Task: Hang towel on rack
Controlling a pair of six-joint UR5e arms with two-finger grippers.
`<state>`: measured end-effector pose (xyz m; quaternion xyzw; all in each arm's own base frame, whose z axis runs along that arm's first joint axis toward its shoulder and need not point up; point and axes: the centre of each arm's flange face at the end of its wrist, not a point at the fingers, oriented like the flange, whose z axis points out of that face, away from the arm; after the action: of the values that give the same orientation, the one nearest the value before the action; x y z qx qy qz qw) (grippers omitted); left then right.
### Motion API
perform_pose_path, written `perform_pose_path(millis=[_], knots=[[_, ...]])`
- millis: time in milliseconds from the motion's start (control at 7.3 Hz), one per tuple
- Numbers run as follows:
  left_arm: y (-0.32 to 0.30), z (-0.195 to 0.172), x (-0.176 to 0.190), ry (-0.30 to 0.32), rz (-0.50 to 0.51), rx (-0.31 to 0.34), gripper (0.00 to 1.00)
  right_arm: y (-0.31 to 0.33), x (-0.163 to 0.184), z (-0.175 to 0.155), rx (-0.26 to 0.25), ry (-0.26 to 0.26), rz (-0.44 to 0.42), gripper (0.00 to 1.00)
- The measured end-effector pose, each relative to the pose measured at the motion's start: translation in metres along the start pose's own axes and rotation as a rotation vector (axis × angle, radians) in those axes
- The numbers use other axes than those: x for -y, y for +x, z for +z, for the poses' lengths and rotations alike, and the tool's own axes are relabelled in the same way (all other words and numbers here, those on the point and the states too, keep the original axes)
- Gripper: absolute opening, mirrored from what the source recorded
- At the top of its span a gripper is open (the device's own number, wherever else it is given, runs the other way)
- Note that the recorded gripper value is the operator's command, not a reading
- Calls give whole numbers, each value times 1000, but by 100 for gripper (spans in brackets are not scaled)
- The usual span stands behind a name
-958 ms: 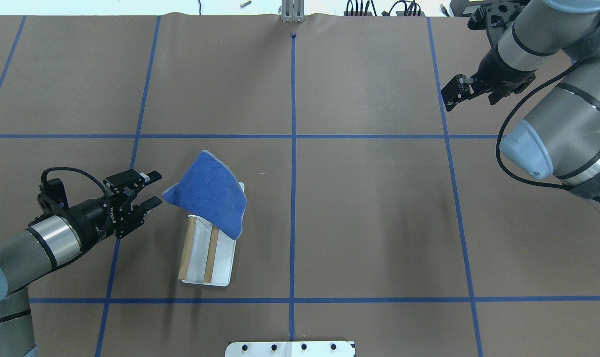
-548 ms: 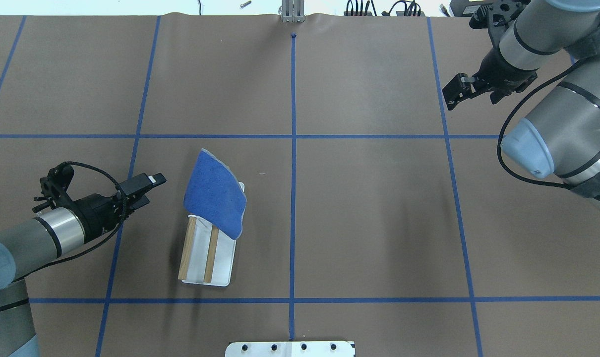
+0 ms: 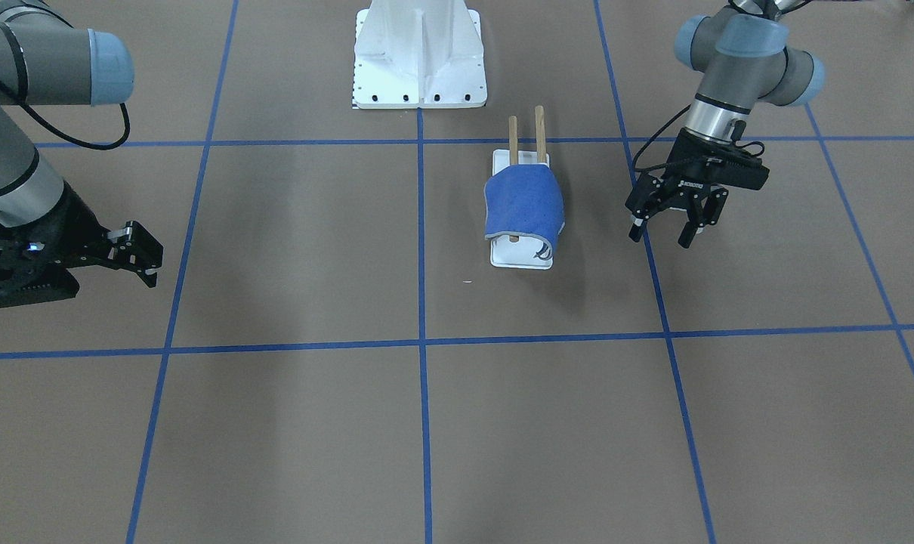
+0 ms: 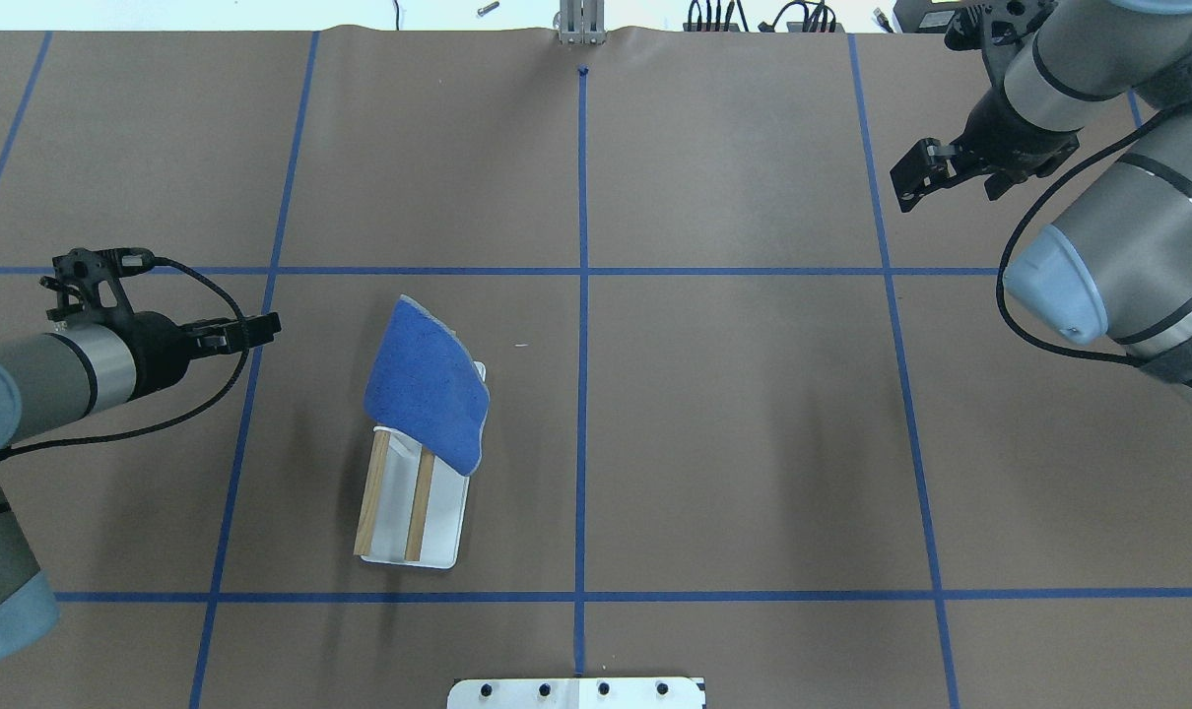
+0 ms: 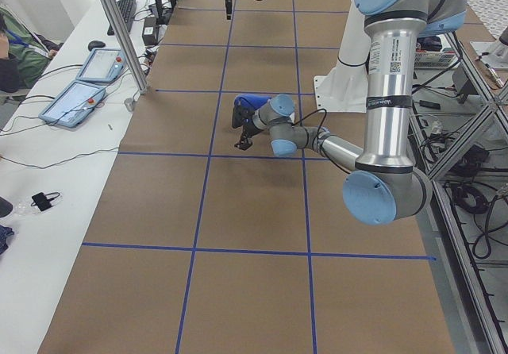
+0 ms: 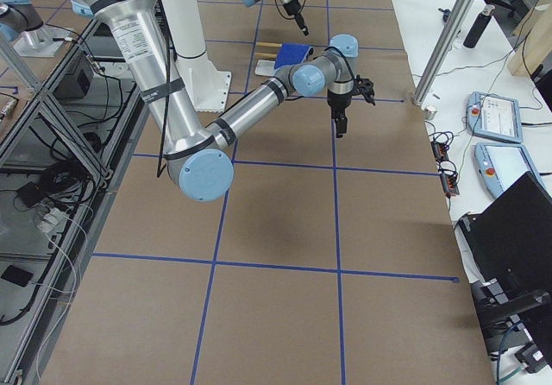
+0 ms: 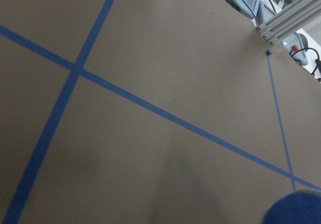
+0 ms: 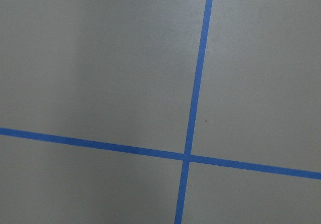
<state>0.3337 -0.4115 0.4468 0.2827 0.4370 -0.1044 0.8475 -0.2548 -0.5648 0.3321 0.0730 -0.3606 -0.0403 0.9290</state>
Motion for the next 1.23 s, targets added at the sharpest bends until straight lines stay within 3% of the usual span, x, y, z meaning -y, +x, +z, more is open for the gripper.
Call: perform_pose_path(millis=[411,685,821,958,1232], knots=[[-77,-3,55,-63,440,285,99,1,0,0,0,1,1,100],[-131,-19,99,-187,617,426,99,8,4,-6,-2,10,2,100],[-159,-33,119,-284,608,435,99,21,10,-11,-9,18,-4,100],[-191,-52,138,-388,552,403,99,42,19,-11,-21,15,-15,100],[-243,-93,168,-527,405,341,99,110,43,-11,-40,-12,-44,100]])
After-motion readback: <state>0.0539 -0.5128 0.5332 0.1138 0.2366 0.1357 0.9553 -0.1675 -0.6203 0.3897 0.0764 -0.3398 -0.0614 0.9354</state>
